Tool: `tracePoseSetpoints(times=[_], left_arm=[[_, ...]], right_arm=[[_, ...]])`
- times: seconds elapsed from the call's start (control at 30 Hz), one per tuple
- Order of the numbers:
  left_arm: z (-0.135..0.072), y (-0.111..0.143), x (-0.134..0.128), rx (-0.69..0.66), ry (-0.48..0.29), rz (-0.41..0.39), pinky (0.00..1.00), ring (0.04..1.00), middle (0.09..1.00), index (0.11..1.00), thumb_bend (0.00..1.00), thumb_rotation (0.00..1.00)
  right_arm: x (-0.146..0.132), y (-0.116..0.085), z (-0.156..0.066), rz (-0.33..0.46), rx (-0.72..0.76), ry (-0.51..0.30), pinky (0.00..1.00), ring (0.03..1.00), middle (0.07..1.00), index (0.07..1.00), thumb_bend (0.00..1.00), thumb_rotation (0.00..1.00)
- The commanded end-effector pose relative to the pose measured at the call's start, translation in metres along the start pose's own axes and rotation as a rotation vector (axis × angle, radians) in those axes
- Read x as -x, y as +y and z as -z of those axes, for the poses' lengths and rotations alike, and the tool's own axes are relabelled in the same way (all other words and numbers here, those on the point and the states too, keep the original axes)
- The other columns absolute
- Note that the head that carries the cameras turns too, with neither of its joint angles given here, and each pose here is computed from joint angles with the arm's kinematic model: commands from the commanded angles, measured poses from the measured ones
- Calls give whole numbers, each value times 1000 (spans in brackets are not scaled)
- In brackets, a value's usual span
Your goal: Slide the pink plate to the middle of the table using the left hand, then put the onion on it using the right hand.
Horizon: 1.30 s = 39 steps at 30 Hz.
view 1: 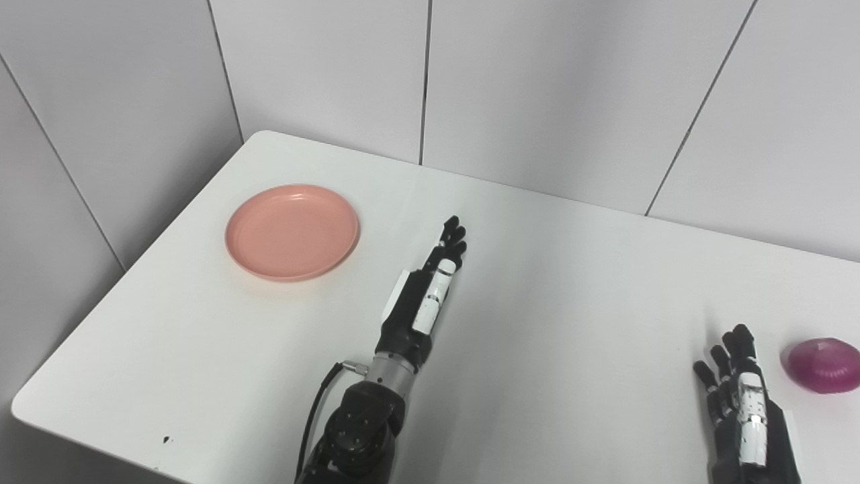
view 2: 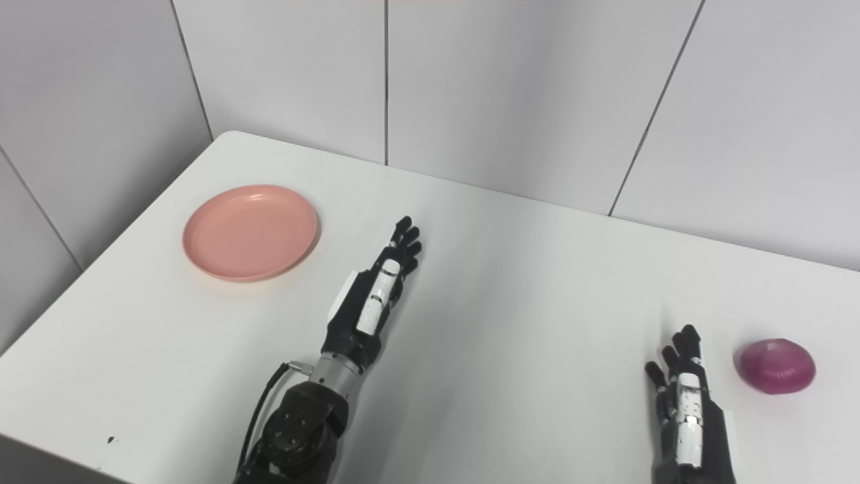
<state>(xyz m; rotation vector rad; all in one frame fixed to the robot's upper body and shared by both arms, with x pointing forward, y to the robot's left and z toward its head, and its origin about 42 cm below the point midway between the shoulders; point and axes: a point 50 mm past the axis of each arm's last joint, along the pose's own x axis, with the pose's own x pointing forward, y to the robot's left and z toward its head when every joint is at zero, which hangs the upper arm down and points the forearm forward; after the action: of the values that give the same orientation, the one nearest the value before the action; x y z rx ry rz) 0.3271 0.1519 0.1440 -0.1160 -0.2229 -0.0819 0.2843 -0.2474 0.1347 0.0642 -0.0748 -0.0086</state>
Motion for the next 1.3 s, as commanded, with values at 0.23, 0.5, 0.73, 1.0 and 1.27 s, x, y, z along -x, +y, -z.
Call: tracePoseSetpoints(times=[0.23, 0.5, 0.73, 1.0, 1.27], left_arm=[[-39, 11, -25, -59, -146, -32, 938, 943, 972, 962, 494, 1000], [-44, 18, -33, -25, -175, -18, 971, 957, 982, 968, 497, 1000], [-50, 26, -41, -3, -190, -37, 933, 952, 971, 964, 487, 1000], [-61, 37, -49, 9, -201, -101, 986, 950, 966, 950, 486, 1000], [-75, 51, -53, -12, -233, -141, 972, 958, 969, 956, 448, 1000]], right_arm=[[-4, -2, 1, -12, 6, 16, 1000, 1000, 1000, 1000, 453, 970], [-4, -1, 0, -16, 15, 15, 1000, 1000, 1000, 1000, 441, 980], [-5, -1, 1, -22, 13, 13, 1000, 1000, 1000, 1000, 423, 996], [-4, -1, 2, -26, 12, 13, 1000, 1000, 1000, 1000, 453, 978], [-5, -2, 3, -19, 24, 18, 1000, 1000, 1000, 1000, 452, 991]])
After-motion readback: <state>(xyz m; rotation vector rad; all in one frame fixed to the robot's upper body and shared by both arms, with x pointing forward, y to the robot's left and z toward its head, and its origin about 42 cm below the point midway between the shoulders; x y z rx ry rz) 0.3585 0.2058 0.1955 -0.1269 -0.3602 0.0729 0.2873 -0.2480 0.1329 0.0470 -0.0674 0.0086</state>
